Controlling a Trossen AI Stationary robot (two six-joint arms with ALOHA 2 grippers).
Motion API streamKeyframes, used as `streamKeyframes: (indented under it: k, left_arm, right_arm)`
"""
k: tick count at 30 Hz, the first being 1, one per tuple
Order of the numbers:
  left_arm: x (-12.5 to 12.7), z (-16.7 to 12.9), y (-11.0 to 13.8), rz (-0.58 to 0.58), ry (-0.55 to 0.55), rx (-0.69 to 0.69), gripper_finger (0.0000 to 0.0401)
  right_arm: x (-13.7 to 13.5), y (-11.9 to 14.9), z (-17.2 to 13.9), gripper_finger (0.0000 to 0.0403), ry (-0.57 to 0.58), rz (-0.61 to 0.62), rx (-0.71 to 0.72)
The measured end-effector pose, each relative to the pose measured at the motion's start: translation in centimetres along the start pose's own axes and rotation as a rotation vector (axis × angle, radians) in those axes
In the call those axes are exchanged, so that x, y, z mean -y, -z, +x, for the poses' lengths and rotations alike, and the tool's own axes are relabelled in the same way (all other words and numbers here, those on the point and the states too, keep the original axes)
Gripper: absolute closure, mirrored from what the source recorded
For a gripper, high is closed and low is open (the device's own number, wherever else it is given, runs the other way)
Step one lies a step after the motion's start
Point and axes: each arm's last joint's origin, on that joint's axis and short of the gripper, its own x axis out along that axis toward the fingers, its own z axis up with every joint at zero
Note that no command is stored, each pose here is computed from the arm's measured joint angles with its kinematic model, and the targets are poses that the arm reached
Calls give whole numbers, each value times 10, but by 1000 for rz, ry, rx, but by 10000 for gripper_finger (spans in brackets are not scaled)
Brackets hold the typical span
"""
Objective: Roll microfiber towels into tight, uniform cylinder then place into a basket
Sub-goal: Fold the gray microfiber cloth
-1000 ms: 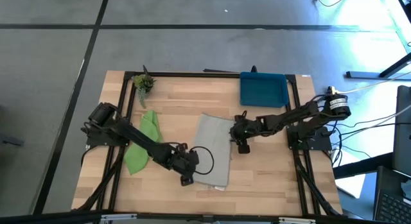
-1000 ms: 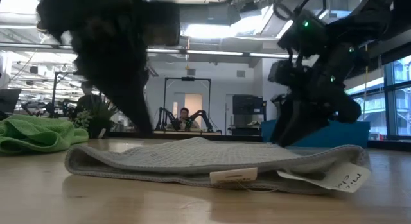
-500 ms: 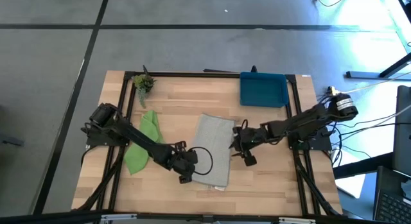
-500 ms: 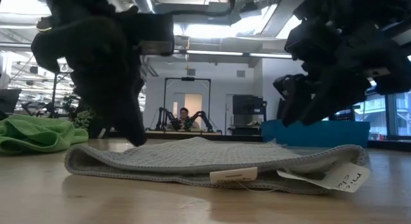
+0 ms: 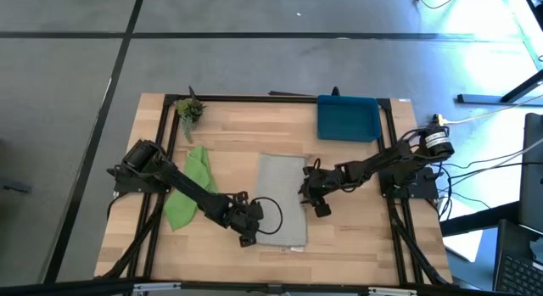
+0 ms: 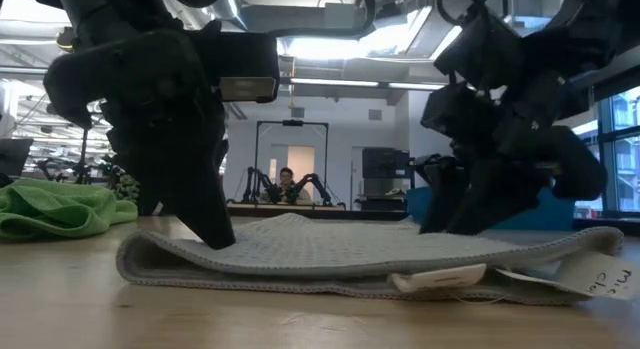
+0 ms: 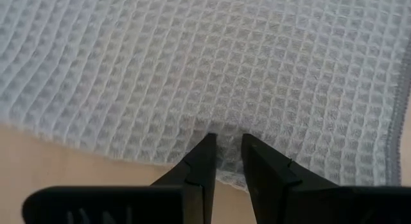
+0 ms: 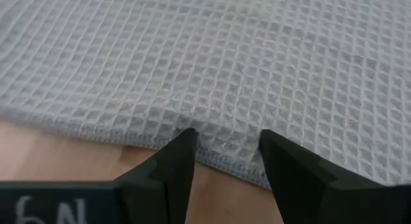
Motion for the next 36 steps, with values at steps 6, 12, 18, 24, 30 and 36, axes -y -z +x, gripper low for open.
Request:
streamKeyframes:
  k: [6,12,18,24,30,36]
  left_arm:
    - [-1,-1,-1,21,-26,27,330]
    - [1,-25,-12,39,-49,120,330]
    - [12,-39,-7,91,-74,193,330]
    - [19,-43,-1,105,-107,241,330]
    - [24,-45,-1,101,-127,308,330]
    - [25,-46,-2,121,-159,339,330]
  right_arm:
    - [7,-1,-2,223,21,-20,12]
    - [-5,-13,-25,223,10,-74,63]
    - [-54,-20,-33,223,-111,-301,113]
    - [-94,-19,-36,223,-157,-421,164]
    - [-111,-18,-26,223,-174,-458,215]
    - [-117,-15,-9,223,-185,-476,259]
